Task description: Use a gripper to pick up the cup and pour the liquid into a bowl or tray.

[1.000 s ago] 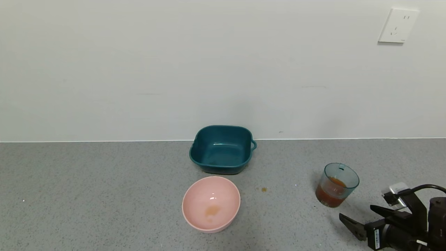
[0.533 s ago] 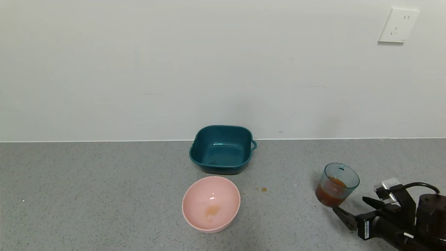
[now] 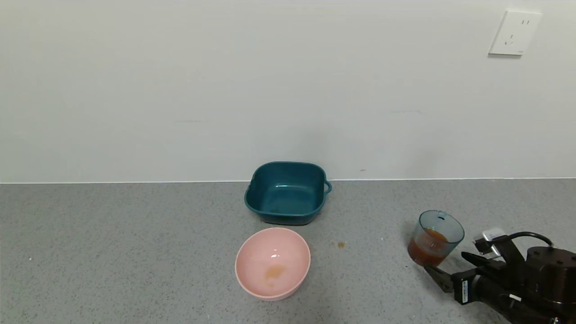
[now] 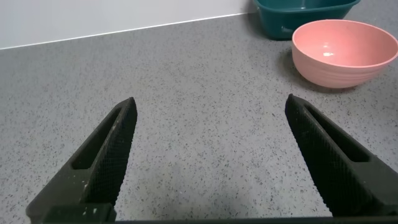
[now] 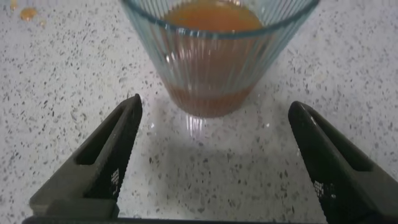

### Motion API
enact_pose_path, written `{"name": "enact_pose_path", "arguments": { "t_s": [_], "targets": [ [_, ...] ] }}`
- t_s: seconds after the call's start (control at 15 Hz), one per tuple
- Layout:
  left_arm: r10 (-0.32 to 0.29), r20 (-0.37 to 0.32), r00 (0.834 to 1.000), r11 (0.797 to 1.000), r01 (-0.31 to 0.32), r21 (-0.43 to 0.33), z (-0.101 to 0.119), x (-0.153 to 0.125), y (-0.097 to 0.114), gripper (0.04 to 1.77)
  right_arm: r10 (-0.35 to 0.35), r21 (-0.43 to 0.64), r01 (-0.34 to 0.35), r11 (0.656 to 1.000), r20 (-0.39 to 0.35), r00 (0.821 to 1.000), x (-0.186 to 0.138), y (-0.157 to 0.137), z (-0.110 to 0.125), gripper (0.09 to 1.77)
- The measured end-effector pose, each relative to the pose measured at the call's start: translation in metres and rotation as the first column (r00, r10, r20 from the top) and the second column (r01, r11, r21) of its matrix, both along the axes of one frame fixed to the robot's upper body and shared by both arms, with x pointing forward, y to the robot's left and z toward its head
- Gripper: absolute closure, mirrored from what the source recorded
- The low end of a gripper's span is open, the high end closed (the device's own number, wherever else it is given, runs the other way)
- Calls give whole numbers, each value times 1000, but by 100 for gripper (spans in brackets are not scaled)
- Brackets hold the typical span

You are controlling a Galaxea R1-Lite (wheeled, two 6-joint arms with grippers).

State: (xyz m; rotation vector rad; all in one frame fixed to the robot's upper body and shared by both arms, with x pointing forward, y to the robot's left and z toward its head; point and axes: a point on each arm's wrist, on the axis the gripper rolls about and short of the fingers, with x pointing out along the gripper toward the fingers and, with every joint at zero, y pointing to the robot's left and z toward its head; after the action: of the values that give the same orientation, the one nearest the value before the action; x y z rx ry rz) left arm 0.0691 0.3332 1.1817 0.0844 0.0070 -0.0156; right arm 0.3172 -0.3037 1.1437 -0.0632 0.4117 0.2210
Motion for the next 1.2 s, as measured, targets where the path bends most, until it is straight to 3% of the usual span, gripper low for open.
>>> {"name": "enact_pose_path", "arguments": {
  "t_s": [0.8, 1.2],
  "targets": [
    [0, 0, 1000, 1000, 0, 0, 0, 0, 0, 9, 1, 22, -3, 1000, 98, 995, 36, 5, 4, 15],
    [0, 0, 1000, 1000, 0, 0, 0, 0, 0, 9, 0, 22, -2, 1000, 105, 994, 47, 6, -1, 15]
  ]
}}
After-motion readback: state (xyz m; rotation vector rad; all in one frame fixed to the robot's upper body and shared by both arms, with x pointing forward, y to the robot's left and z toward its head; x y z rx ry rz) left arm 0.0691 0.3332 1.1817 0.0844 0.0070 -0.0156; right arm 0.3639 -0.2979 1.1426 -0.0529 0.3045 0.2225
